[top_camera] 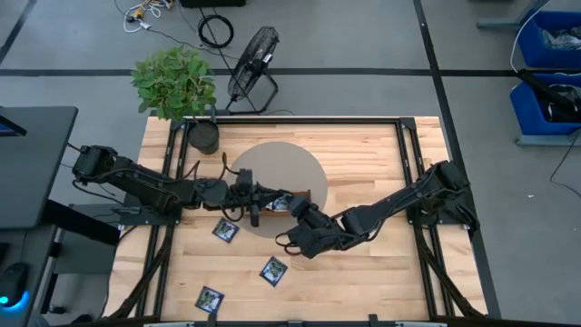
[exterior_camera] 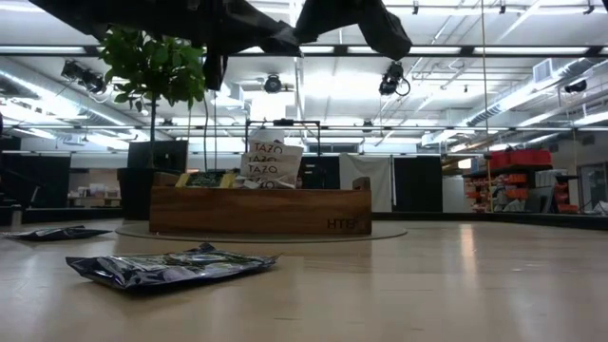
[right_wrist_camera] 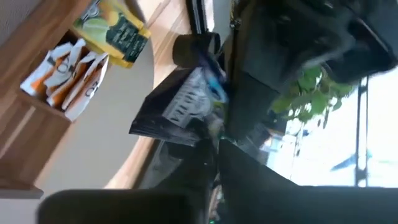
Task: Pick & Place Tea
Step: Put the violet tea bag into the wooden organizer
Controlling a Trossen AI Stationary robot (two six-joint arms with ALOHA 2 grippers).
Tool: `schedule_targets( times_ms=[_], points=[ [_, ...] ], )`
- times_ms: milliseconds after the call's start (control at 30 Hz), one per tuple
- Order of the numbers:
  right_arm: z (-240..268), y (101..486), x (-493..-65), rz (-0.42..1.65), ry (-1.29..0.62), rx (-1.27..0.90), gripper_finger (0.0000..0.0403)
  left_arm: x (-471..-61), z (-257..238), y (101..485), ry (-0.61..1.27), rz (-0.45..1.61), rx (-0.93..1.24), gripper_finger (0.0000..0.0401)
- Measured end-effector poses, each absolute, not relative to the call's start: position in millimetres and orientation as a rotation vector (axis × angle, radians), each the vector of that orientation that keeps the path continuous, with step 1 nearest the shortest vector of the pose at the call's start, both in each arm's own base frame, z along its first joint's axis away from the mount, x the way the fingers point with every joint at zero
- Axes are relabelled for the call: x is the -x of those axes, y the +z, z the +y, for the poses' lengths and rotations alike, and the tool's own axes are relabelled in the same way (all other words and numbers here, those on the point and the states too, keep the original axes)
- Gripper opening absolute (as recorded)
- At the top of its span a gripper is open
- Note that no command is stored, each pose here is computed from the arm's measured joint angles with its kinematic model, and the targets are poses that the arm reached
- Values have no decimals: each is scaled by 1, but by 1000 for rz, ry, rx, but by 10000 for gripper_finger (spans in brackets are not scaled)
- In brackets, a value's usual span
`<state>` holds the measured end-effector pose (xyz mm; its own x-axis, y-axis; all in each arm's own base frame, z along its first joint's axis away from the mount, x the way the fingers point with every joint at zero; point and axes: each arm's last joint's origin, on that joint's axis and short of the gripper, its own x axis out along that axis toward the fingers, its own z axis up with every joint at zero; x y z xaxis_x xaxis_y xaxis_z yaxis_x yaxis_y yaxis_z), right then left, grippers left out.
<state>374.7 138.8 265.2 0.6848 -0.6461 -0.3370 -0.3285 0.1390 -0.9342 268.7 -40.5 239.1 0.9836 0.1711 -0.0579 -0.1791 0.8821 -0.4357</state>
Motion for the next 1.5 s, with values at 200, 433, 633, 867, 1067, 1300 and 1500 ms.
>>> schedule_targets(
  times_ms=[200,433,633,867,1067,1300,1500],
  points=[
    [147,278,-359,801,-388,1301,99,-268,-45,239,192,23,362,2],
    [132,313,-335,636,-457,711,176,-265,-58,245,193,-17,179,1],
    [92,338,-336,592,-199,251,194,-262,-66,252,165,-77,88,1],
    [71,341,-346,565,-77,65,184,-261,-66,253,210,-84,44,1],
    [66,342,-349,549,-66,32,159,-261,-66,254,211,-89,42,1],
    [63,342,-349,557,-37,32,101,-261,-66,258,212,-127,22,1],
    [62,341,-349,564,-21,66,35,-261,-66,258,211,-126,17,1]
  ],
)
